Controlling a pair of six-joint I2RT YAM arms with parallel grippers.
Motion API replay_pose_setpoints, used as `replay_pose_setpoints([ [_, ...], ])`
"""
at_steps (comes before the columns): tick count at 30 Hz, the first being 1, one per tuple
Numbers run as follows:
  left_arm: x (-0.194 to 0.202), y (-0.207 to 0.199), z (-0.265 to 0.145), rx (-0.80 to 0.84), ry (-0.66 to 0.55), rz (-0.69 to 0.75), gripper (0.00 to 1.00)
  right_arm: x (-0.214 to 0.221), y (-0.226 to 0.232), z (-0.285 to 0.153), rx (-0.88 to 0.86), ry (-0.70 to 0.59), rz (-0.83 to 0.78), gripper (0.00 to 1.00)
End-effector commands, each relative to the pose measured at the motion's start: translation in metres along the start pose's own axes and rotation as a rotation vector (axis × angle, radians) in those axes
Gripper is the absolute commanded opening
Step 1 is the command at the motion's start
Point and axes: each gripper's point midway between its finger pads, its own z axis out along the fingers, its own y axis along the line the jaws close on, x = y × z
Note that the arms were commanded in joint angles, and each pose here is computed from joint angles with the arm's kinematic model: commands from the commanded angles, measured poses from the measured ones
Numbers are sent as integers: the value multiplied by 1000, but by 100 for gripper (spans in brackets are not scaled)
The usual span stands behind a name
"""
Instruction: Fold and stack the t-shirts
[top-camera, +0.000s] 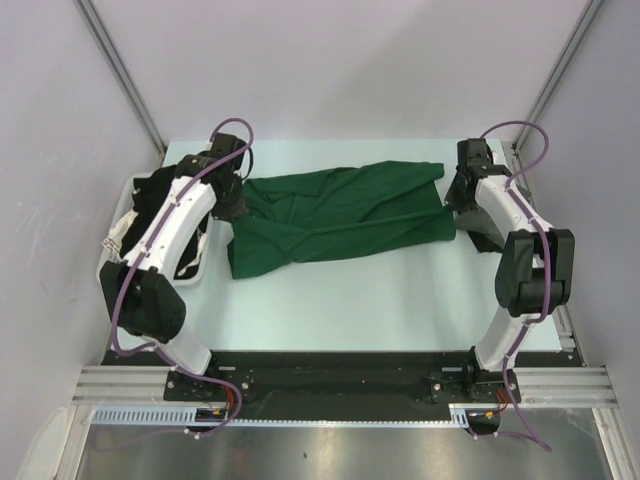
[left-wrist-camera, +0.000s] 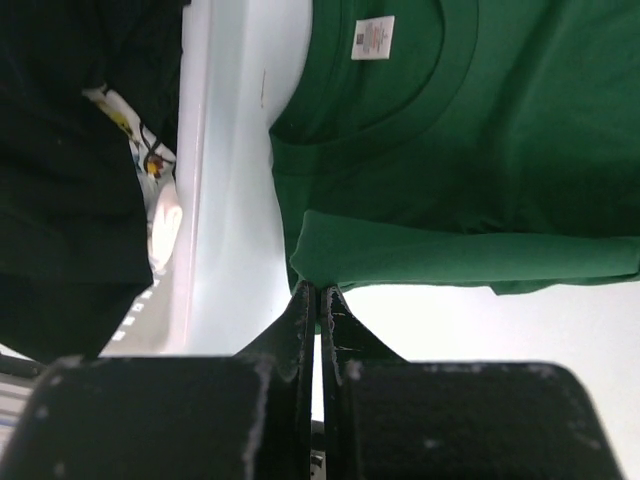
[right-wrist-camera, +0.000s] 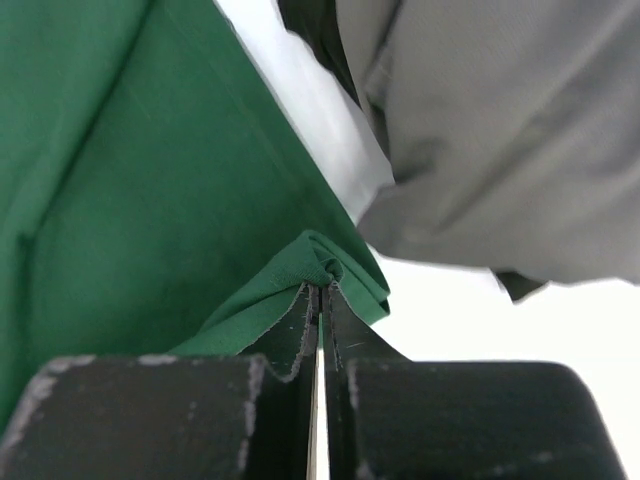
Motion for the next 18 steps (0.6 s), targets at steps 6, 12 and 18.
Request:
replay_pose_setpoints([
  [6,-33,9,12,-70,-32,61,0,-39,13,22,-1,-26,-21,0],
  [12,-40,8,27,-88,-12,60,0,-44,21,38,-5,-2,-16,0],
  [18,-42,9,37,-95,5,55,0,-44,26,45,-18,18,-21,0],
])
